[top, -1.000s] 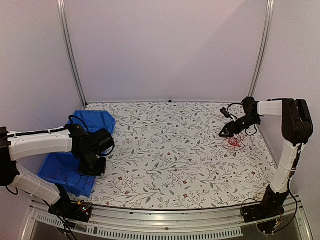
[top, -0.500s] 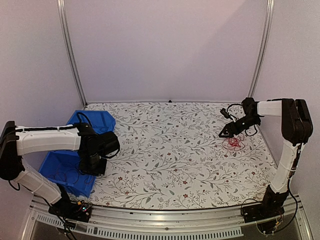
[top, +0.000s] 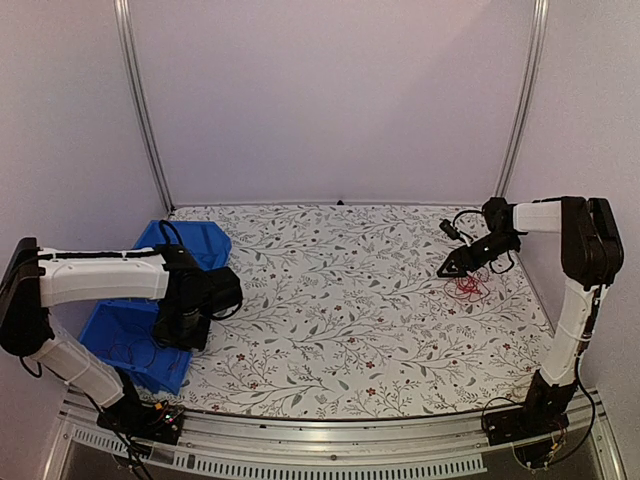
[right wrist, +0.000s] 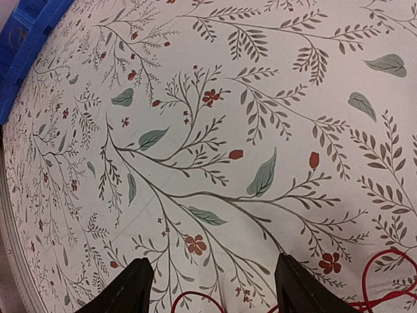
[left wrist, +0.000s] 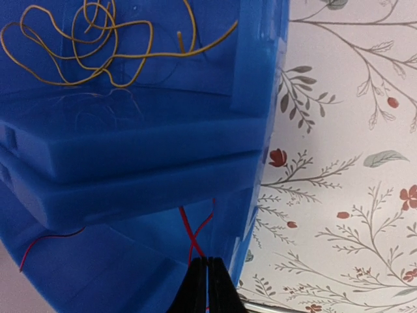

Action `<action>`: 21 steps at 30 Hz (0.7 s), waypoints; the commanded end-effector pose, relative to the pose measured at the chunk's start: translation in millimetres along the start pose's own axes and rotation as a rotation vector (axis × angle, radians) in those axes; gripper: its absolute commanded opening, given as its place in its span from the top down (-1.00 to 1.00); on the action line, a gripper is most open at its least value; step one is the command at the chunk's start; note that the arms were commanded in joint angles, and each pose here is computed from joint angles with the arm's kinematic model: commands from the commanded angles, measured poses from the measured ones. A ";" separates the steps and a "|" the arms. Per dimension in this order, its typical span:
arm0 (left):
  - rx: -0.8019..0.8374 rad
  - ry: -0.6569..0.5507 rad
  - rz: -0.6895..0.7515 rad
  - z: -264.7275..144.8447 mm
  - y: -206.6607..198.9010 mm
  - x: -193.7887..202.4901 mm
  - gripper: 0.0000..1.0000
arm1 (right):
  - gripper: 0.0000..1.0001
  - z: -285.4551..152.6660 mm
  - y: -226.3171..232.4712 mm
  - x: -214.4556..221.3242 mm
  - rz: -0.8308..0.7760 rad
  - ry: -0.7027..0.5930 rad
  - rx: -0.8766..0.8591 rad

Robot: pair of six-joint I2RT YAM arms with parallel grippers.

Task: Untangle the cables

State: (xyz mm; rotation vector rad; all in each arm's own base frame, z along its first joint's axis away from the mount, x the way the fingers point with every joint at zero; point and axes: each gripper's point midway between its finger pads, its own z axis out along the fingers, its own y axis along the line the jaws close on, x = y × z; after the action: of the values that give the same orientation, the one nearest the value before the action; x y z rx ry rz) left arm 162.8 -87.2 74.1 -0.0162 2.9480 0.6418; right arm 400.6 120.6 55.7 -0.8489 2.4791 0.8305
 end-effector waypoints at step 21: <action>0.010 -0.128 -0.038 -44.0 15.8 -27.2 0.26 | -0.40 -38.3 17.4 -45.8 -0.095 -0.077 0.017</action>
State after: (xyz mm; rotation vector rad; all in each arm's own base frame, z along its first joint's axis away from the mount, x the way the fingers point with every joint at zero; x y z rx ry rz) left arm 163.1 -77.6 87.4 -0.0173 2.9166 0.7236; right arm 404.9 123.5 65.4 -0.8600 2.4614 0.8549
